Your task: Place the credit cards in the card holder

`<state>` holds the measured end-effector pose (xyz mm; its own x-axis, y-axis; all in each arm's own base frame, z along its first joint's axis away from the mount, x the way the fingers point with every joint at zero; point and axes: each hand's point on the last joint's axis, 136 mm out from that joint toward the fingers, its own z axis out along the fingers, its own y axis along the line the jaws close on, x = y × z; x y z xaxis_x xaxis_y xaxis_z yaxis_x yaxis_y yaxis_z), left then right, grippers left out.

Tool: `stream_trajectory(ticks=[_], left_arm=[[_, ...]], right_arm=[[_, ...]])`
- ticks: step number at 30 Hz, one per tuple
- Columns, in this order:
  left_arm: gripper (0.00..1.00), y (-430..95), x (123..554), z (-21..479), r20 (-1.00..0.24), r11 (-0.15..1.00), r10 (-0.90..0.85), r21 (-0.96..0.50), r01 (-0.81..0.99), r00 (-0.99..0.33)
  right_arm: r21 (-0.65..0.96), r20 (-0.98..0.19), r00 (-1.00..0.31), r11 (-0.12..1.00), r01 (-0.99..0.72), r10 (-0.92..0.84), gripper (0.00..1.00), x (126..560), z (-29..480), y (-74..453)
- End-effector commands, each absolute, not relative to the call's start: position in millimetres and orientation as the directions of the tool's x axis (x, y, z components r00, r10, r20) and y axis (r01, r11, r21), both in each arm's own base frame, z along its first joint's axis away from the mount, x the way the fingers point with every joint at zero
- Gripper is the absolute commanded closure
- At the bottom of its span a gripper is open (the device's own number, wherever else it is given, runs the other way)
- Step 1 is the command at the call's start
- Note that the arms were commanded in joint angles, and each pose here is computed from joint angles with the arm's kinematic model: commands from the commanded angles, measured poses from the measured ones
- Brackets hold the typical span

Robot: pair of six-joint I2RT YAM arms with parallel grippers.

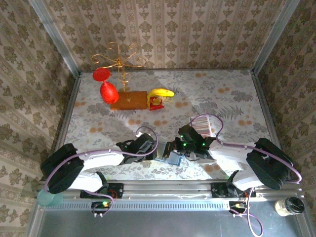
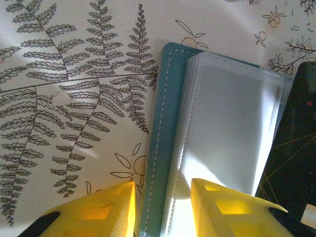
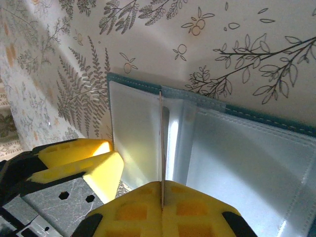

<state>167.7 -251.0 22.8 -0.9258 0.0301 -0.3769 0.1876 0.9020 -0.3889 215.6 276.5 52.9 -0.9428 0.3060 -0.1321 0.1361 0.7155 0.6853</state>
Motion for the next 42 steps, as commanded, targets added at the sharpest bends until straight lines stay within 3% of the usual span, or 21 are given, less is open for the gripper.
stream_trajectory(ticks=[1,27,29,31,35,42], left_arm=[[0.68,-256.7,160.6,18.5,-0.353,0.898,0.066,-0.387,0.210,-0.933],[0.73,-255.1,157.8,15.8,-0.345,0.902,0.064,-0.381,0.202,-0.936],[0.74,-255.2,157.9,16.0,-0.346,0.902,0.063,-0.382,0.201,-0.936],[0.74,-255.8,157.9,16.5,-0.346,0.901,0.063,-0.383,0.202,-0.936],[0.74,-256.2,157.3,17.2,-0.346,0.900,0.065,-0.385,0.205,-0.936],[0.75,-256.5,156.7,18.0,-0.348,0.899,0.066,-0.386,0.207,-0.935]], right_arm=[[0.687,-0.127,-0.936,0.710,0.156,0.329,1.00,214.9,45.6,275.1],[0.702,-0.101,-0.941,0.693,0.164,0.324,1.00,204.3,38.1,279.9],[0.708,-0.096,-0.945,0.689,0.156,0.313,0.96,205.0,38.4,284.0],[0.699,-0.096,-0.950,0.700,0.148,0.298,0.86,205.4,38.0,285.7],[0.653,-0.111,-0.955,0.744,0.140,0.276,0.84,203.2,35.2,278.8],[0.589,-0.146,-0.955,0.798,0.125,0.257,0.69,203.8,35.3,266.5]])
